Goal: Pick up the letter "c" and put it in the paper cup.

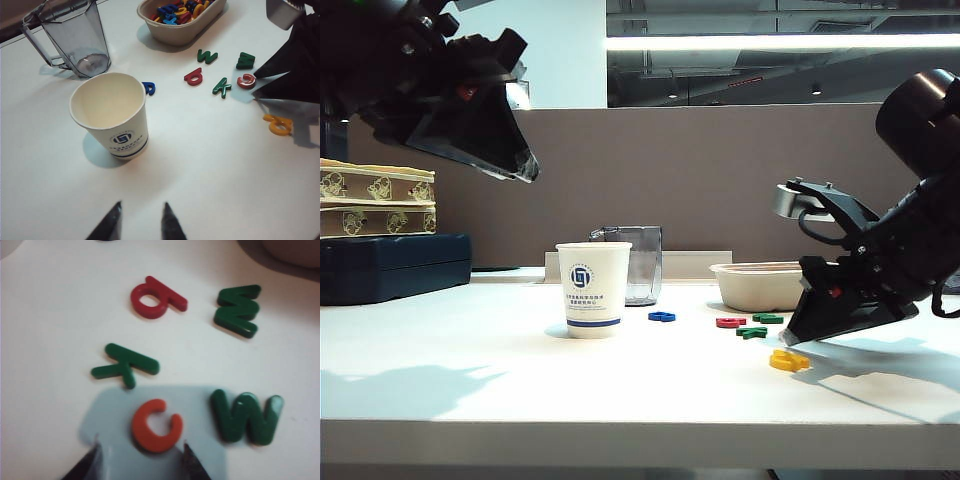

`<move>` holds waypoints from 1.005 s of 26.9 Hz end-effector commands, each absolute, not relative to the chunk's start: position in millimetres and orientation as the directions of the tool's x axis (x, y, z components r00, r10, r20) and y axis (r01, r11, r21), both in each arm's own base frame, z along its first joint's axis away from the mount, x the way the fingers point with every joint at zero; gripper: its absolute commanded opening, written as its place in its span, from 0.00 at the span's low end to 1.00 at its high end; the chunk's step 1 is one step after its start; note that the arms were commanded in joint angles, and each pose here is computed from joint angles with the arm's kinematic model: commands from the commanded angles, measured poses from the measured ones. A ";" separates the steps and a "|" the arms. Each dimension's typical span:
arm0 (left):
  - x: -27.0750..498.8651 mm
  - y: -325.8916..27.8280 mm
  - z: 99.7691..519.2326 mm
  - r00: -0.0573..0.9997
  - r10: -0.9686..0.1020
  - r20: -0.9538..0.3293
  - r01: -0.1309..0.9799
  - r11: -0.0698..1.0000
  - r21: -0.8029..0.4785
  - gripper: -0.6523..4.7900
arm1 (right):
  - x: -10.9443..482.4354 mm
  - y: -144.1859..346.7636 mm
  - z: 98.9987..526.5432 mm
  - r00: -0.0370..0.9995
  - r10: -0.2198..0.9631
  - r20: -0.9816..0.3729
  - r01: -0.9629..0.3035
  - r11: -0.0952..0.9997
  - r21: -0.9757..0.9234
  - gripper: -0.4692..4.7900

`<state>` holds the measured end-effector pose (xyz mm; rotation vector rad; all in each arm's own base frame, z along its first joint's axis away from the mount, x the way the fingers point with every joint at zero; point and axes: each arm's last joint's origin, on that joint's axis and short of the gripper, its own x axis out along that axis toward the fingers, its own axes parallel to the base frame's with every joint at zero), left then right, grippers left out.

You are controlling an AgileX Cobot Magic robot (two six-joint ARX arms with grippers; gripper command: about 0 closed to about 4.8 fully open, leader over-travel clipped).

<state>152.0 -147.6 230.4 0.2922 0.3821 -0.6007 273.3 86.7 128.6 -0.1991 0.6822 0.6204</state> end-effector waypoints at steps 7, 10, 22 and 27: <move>152.0 -147.8 232.6 0.765 -0.493 -0.413 0.592 0.792 0.151 0.30 | 274.1 86.4 126.4 0.618 0.449 -0.646 -0.580 0.814 0.011 0.47; 152.0 -147.7 232.6 0.766 -0.493 -0.413 0.592 0.792 0.151 0.30 | 275.4 87.1 122.9 0.610 0.459 -0.646 -0.585 0.811 0.023 0.48; 152.0 -147.8 232.5 0.765 -0.493 -0.414 0.592 0.792 0.151 0.30 | 280.2 89.3 117.1 0.584 0.466 -0.665 -0.592 0.805 0.045 0.46; 152.0 -147.8 232.5 0.765 -0.493 -0.414 0.592 0.792 0.151 0.30 | 280.2 89.3 117.1 0.584 0.467 -0.664 -0.592 0.805 0.045 0.36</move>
